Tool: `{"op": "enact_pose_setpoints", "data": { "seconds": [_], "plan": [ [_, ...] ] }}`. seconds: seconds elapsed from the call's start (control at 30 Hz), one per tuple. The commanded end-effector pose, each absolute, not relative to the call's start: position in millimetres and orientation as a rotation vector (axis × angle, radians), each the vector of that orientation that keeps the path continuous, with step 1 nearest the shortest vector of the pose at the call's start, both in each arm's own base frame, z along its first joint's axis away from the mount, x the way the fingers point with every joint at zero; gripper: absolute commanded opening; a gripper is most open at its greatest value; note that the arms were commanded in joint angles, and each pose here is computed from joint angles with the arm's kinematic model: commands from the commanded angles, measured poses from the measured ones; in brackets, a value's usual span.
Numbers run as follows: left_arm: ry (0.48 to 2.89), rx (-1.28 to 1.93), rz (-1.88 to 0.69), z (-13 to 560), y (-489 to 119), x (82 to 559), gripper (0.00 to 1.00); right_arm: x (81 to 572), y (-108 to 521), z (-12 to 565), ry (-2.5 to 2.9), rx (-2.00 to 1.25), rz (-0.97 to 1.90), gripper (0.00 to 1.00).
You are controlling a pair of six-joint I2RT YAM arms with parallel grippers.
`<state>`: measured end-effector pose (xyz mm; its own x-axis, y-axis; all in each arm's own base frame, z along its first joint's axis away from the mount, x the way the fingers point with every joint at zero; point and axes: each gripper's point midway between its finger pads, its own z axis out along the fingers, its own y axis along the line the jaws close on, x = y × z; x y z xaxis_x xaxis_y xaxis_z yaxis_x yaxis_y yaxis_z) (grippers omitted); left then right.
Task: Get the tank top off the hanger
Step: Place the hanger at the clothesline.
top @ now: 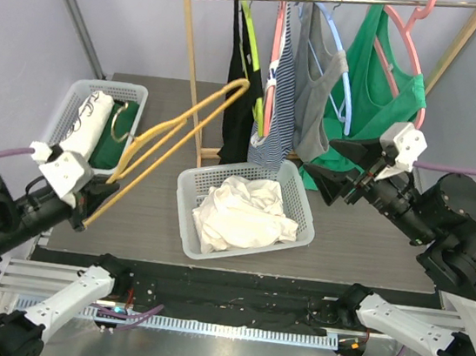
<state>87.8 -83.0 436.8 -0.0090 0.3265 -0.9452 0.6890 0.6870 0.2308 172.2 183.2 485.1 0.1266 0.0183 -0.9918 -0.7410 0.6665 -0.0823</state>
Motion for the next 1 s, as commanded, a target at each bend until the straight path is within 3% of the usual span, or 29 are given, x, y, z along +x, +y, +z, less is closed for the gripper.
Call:
{"op": "enact_pose_setpoints", "data": {
  "seconds": [0.0,0.53,0.97],
  "plan": [
    [1.729,0.497,-0.374,436.5,-81.1,135.5,0.0,172.8,190.5,506.4,1.298,-0.637,0.674,0.72],
    [1.783,0.314,-0.217,459.8,-88.5,244.4,0.0,159.8,183.5,507.6,1.286,-0.616,0.721,0.69],
    [1.734,0.281,-0.138,484.1,-98.8,304.1,0.0,156.9,185.9,504.8,1.289,-0.638,0.732,0.65]
  ]
}}
